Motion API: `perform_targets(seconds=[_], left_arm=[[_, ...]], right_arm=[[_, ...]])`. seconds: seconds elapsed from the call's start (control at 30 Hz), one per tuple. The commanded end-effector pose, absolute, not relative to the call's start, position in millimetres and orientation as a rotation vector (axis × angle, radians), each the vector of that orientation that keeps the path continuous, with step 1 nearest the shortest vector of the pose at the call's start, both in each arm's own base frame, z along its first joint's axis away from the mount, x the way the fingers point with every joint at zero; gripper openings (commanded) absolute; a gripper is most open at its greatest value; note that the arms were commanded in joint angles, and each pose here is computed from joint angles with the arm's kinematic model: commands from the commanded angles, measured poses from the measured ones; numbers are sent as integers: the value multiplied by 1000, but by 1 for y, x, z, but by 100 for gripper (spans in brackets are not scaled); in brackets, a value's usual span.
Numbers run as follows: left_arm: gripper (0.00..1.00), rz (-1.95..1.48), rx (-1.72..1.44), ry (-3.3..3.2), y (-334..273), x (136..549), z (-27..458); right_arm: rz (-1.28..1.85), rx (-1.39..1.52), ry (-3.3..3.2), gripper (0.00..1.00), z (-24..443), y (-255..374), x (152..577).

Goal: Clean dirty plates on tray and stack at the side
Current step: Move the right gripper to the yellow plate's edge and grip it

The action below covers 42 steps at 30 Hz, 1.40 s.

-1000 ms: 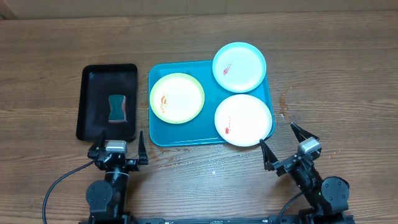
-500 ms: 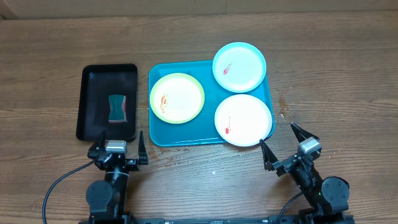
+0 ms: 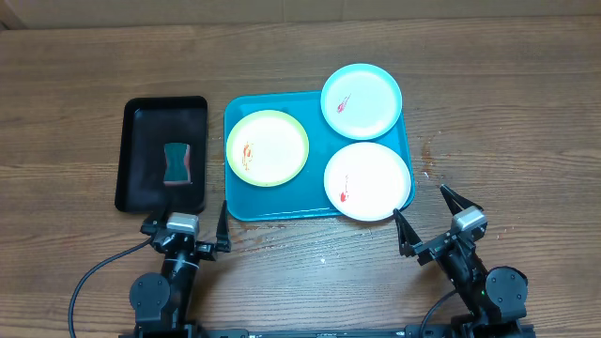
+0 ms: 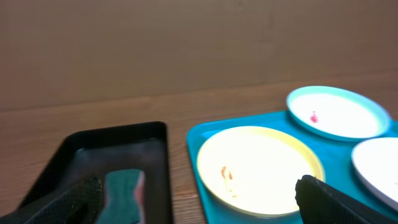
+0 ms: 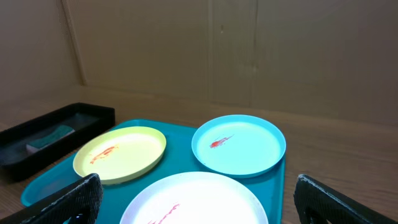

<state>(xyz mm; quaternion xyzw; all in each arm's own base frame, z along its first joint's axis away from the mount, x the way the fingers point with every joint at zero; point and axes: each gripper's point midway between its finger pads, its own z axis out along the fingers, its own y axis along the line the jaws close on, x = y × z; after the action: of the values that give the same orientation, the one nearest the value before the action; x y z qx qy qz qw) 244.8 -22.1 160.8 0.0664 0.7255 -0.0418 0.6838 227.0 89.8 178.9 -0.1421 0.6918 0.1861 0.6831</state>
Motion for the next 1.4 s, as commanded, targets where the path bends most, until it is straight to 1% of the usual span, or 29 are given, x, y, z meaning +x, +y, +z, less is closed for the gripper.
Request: perform_targets(seconds=[0.0,0.4,0.57,0.8,1.03,1.17,1.37], left_arm=[[100,-200,216,1600,-41,239,171],[100,-139,193,1649,-33,229,234],[100,-144,202,1728,-33,240,259],[100,-177,203,1933,-33,269,292],[100,-254,227,2231,-37,301,309],[100,-411,302,2398,-54,312,311],[100,-627,235,2508,-71,338,308]], right_arm=[[477,-287,1530,100,190,92,224],[515,-329,1520,100,258,99,216],[528,-323,1620,100,287,101,225],[597,-353,1764,100,318,114,245],[632,-331,1969,100,317,120,271],[650,-304,2135,100,307,122,282],[673,-264,2349,100,295,125,296]])
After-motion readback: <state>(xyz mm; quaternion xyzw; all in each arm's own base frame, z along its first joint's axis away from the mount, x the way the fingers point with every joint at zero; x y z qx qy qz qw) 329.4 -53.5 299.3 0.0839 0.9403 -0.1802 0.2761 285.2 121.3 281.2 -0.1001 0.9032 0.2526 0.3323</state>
